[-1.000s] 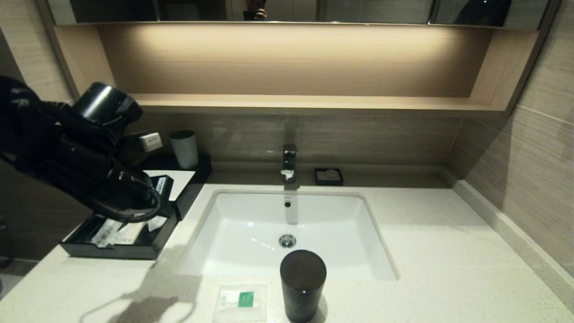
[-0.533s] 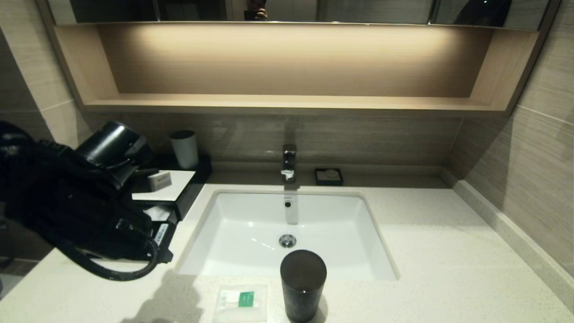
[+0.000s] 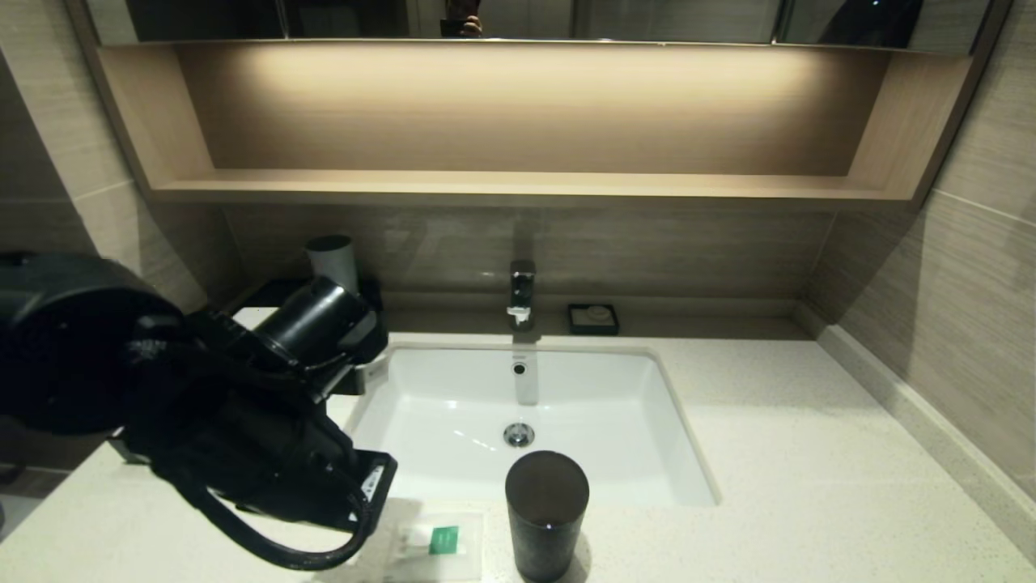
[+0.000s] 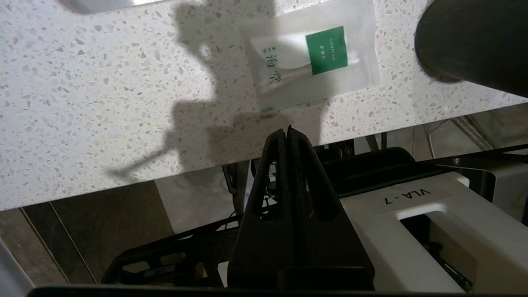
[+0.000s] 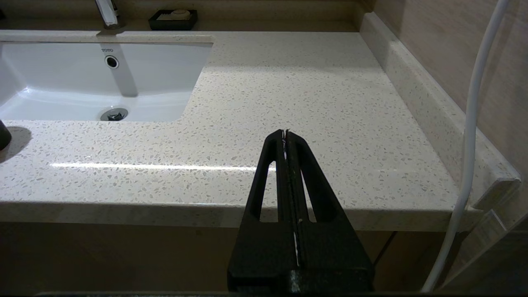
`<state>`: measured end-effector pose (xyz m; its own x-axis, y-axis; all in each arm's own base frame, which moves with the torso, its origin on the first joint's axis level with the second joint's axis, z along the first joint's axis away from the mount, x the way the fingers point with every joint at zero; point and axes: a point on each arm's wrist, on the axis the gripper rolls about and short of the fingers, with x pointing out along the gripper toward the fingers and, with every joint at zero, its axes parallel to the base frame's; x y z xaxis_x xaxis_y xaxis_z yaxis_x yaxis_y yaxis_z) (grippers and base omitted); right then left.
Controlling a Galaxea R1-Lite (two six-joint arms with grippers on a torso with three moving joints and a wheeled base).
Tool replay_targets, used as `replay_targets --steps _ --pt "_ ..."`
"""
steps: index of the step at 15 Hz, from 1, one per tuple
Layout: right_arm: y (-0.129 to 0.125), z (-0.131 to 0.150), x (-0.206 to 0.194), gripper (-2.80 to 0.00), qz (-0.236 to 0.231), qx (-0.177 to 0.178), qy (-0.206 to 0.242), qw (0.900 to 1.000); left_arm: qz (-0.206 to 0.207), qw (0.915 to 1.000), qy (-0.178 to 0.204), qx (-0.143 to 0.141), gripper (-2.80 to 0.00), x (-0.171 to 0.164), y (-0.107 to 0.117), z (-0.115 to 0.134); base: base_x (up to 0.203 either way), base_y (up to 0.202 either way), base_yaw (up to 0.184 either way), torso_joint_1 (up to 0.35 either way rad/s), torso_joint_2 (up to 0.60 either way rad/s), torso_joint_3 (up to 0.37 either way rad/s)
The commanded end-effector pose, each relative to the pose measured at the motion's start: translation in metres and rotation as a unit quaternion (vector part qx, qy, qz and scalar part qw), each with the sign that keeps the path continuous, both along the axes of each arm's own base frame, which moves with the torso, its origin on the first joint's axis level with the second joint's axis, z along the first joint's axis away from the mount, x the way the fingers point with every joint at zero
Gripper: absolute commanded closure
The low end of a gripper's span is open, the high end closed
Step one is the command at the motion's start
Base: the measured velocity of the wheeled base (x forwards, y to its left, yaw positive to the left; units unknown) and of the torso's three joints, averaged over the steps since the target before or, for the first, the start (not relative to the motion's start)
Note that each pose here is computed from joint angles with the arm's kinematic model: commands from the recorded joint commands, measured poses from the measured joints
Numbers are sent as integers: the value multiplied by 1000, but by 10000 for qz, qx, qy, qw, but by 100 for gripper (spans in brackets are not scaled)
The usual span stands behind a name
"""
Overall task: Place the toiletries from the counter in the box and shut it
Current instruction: Pick up the bathroom toiletry
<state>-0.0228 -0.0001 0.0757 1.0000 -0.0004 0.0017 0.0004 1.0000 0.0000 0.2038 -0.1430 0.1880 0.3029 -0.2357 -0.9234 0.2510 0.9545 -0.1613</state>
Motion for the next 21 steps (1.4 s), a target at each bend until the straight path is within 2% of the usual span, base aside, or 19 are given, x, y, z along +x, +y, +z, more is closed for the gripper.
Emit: replay_targets --steps 1,5,8,11,14,21 --pt "0 0 0 0 2 0 8 10000 -22 9999 142 74 0 8 -13 -10 0 0 0 0 0 0" --pt "0 0 0 0 2 0 7 10000 111 9997 211 -24 0 15 -34 -12 0 0 0 0 0 0" --pt "0 0 0 0 2 0 1 10000 318 9986 411 51 0 20 -51 -25 0 0 0 0 0 0" --pt "0 0 0 0 2 0 3 10000 404 9981 450 154 0 23 -60 -32 0 0 0 0 0 0" --pt "0 0 0 0 2 0 4 10000 376 9980 477 189 0 24 -65 -34 0 0 0 0 0 0" --pt "0 0 0 0 2 0 2 10000 688 9947 599 464 0 26 -65 -46 0 0 0 0 0 0"
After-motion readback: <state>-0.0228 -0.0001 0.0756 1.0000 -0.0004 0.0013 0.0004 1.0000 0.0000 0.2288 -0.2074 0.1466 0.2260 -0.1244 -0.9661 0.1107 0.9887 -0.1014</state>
